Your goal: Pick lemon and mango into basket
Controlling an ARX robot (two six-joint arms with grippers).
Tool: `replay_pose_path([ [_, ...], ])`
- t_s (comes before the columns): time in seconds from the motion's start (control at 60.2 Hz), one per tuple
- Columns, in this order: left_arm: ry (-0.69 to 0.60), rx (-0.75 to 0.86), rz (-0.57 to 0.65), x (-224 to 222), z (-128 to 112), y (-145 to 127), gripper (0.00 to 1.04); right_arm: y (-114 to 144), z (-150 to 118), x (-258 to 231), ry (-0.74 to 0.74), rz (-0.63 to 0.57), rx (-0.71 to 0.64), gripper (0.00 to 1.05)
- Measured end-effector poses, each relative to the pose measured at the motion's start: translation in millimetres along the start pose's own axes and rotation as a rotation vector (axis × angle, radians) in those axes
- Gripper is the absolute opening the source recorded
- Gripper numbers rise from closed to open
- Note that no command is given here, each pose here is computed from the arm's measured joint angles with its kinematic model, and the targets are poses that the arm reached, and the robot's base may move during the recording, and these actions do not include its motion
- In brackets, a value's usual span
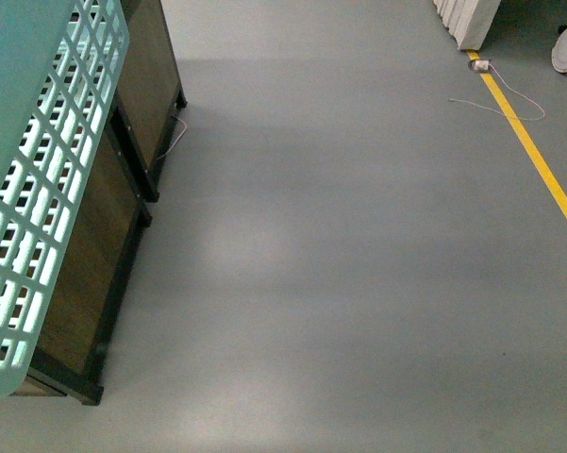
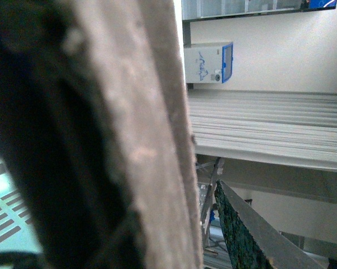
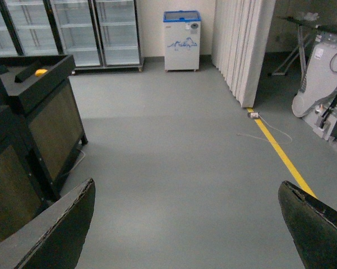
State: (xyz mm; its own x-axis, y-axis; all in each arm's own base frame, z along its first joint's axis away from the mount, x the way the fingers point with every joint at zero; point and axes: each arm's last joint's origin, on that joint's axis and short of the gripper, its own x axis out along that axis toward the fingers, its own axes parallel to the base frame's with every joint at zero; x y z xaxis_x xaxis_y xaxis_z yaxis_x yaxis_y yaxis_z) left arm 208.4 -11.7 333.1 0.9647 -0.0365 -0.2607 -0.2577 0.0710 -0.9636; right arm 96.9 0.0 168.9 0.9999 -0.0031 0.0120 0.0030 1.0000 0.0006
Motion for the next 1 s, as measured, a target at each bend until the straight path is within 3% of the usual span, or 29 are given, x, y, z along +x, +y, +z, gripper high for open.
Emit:
replay_pose_path([
  [0.996, -0.033, 0.009, 0.002, 0.0, 1.7, 0.1, 0.26, 0.1, 0.0, 0.0, 0.000, 0.005, 0.000, 0.96],
])
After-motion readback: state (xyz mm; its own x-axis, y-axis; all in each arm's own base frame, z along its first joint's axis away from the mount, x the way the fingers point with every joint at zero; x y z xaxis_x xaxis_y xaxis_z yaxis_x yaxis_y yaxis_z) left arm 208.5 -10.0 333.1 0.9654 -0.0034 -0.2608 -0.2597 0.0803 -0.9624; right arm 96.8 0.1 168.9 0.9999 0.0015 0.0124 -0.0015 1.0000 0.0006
